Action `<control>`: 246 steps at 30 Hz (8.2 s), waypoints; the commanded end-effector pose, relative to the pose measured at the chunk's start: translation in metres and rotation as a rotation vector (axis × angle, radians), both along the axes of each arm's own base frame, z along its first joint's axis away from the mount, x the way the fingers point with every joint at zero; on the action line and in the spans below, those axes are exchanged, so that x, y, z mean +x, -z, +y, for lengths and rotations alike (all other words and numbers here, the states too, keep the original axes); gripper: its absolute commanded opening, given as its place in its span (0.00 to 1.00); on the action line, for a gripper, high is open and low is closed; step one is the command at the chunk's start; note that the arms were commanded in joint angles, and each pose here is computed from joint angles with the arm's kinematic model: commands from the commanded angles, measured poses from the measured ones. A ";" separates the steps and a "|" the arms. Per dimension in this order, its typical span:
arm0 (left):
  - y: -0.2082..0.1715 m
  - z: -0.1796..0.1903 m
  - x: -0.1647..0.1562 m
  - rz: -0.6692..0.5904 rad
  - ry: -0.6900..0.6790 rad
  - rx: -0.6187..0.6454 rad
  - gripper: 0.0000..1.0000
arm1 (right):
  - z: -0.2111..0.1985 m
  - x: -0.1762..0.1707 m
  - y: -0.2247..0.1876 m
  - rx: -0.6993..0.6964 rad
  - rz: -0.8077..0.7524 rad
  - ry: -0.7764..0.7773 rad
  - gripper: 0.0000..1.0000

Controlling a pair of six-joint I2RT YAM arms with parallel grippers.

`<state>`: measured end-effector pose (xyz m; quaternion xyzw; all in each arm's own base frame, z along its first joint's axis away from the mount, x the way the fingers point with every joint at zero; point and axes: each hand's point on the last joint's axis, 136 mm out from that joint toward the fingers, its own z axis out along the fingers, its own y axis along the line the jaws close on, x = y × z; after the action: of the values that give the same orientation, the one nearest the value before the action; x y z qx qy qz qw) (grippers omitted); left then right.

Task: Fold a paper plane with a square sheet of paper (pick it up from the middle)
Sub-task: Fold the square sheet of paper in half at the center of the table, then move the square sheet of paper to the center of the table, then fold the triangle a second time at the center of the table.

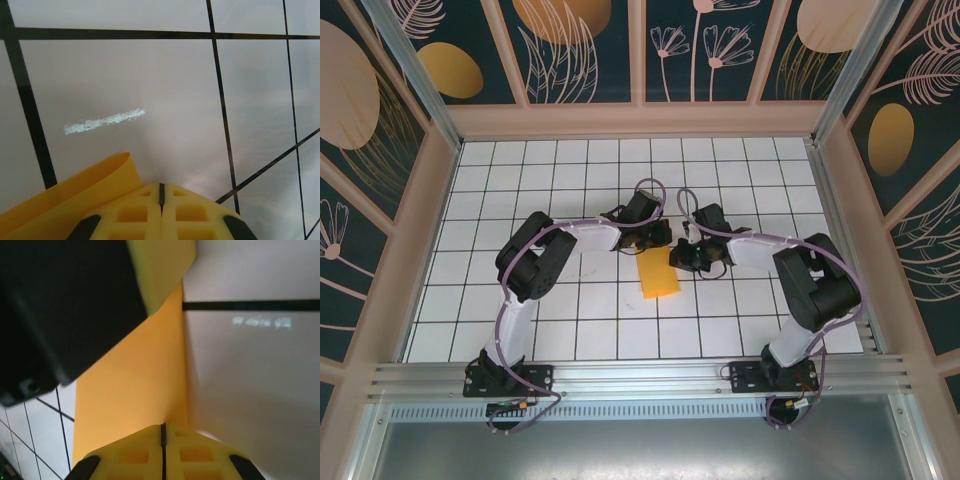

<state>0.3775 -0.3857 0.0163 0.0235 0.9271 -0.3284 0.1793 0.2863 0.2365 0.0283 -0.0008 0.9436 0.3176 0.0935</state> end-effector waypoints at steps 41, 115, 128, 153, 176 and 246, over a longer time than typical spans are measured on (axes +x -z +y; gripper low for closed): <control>0.039 0.028 -0.004 0.045 -0.070 0.113 0.05 | -0.033 -0.115 0.038 -0.062 0.254 -0.072 0.14; -0.078 0.171 -0.032 -0.197 -0.381 0.143 0.66 | 0.035 0.022 0.020 -0.173 -0.043 -0.048 0.21; -0.065 0.190 -0.062 -0.173 -0.412 0.111 0.72 | 0.099 0.015 0.022 -0.107 0.011 0.124 0.22; -0.062 0.230 -0.107 -0.118 -0.577 0.012 0.94 | 0.124 0.051 -0.004 -0.339 -0.223 -0.191 0.37; -0.067 0.178 -0.107 -0.076 -0.336 -0.109 0.90 | 0.071 0.096 -0.046 -0.330 -0.243 0.191 0.39; -0.046 0.103 -0.147 0.143 -0.101 -0.265 0.82 | 0.042 0.077 0.052 -0.341 -0.032 0.106 0.31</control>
<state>0.2288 -0.2707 0.0509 -0.0811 0.8982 -0.4118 0.1307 0.3814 0.3028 0.0184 0.0095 0.9667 0.1930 0.1679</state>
